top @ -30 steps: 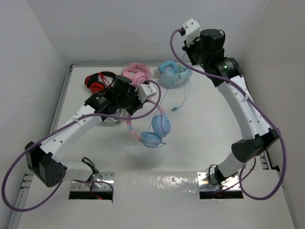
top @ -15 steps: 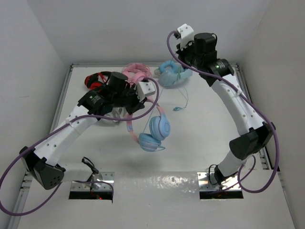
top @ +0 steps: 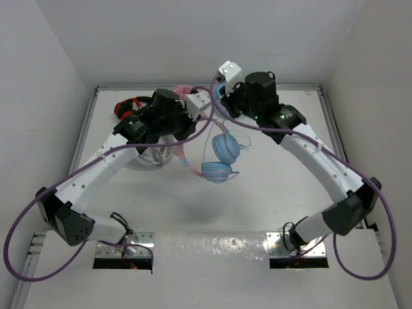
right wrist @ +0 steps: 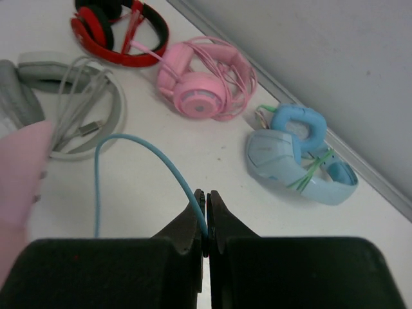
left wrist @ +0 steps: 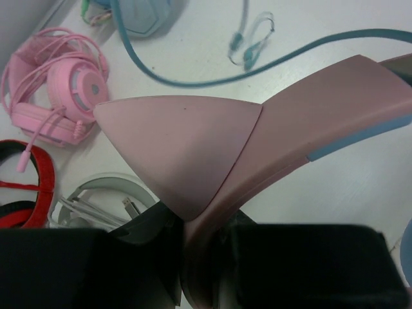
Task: Wrap the headphones
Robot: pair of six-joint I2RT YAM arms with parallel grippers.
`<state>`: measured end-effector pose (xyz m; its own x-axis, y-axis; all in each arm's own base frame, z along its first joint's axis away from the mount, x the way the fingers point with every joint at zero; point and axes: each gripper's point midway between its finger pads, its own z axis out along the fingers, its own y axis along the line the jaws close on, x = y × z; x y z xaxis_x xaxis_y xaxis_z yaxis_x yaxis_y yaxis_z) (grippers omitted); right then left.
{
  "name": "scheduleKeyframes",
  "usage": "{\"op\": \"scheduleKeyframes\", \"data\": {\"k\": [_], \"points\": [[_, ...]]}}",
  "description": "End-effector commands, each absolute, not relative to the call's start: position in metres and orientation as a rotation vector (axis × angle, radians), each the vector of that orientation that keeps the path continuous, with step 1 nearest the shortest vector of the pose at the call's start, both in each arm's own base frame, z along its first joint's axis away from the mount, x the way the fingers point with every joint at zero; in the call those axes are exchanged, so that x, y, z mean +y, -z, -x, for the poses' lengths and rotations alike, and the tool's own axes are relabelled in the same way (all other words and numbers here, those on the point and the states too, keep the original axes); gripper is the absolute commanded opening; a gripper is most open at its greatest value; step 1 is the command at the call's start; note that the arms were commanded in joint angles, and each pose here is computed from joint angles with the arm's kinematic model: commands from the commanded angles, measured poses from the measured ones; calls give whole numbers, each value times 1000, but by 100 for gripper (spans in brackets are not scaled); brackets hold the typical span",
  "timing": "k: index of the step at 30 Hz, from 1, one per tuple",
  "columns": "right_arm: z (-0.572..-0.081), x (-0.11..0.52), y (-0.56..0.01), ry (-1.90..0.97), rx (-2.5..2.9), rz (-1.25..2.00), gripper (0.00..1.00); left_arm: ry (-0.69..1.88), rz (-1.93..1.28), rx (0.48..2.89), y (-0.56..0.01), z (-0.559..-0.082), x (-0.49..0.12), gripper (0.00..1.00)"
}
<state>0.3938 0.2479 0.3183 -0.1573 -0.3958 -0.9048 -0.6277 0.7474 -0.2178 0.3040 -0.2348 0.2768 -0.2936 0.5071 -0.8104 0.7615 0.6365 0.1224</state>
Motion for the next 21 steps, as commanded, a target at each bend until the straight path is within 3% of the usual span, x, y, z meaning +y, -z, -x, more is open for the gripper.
{"op": "scheduleKeyframes", "data": {"k": [1,6,11,21], "points": [[-386,247,-370,-227,1601,737,0,367,-806,1837,-329,-322,-240,0],[-385,241,-366,-201,1595,719,0,283,-786,1797,-334,-334,-232,0],[-399,249,-337,-223,1675,743,0,586,-1009,1710,-348,-284,-265,0],[-405,249,-282,-415,1733,752,0,809,-1079,1605,-406,-229,-268,0]]}}
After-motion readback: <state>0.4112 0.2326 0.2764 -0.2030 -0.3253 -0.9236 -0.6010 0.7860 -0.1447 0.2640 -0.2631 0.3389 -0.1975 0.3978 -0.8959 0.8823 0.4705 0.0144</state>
